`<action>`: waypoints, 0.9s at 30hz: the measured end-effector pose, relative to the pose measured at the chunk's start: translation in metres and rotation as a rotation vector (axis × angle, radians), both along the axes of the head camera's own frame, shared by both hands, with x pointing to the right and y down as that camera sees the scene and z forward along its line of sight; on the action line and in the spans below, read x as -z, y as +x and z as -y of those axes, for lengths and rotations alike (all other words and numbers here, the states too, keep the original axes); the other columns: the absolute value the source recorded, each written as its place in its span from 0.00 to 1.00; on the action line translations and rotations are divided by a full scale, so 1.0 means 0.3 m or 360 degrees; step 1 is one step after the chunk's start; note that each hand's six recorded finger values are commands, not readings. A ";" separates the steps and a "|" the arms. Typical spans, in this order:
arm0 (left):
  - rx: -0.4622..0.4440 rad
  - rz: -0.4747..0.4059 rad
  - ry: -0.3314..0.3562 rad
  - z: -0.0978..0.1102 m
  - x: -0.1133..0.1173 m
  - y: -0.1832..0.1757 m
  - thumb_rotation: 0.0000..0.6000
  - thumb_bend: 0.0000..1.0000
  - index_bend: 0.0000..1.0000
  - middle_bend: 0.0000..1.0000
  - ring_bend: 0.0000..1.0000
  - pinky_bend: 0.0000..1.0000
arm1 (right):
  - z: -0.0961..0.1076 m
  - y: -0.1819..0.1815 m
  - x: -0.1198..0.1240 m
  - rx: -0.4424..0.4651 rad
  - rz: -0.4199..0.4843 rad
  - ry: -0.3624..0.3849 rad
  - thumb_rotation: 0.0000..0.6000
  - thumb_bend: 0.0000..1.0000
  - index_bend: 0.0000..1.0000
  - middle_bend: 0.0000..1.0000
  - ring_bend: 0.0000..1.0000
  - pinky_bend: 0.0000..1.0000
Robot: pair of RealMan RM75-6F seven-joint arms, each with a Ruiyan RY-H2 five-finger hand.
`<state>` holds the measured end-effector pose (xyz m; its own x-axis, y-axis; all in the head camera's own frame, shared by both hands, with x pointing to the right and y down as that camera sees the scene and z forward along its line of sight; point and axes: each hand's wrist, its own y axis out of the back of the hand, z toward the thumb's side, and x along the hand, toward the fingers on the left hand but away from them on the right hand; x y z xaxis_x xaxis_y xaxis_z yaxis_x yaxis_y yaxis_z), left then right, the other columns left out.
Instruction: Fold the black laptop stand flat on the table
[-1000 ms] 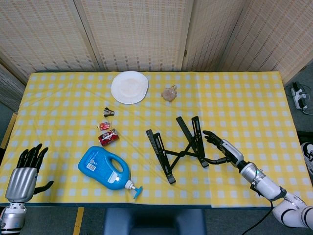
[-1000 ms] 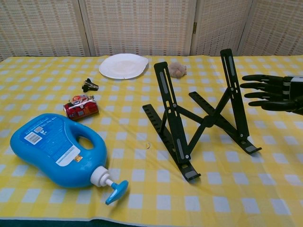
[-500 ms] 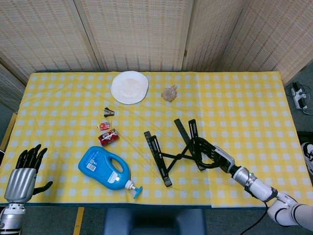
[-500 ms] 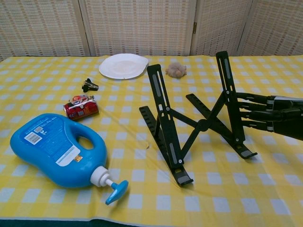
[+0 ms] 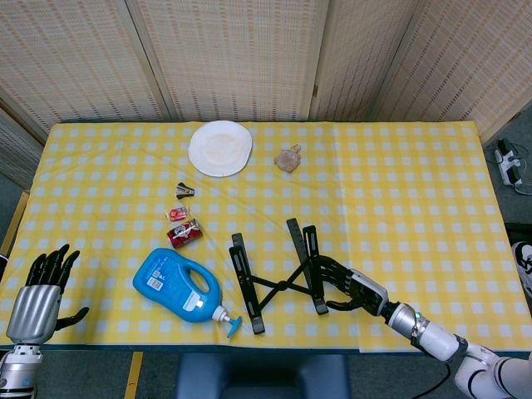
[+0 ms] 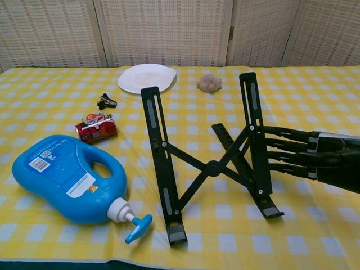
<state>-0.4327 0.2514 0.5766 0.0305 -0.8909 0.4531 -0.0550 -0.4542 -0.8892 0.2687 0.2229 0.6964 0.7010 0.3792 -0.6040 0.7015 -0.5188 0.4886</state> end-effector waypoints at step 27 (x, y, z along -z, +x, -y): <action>-0.0021 -0.0006 -0.0011 -0.001 0.005 0.025 1.00 0.15 0.07 0.02 0.03 0.00 | 0.307 -0.007 0.071 0.0221 -0.0364 0.0483 1.00 0.27 0.00 0.00 0.01 0.00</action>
<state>-0.4253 0.2518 0.5750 0.0439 -0.8872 0.4592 -0.0521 -0.4611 -0.8858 0.2667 0.1307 0.6750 0.6186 0.4753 -0.6256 0.6874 -0.7130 0.1380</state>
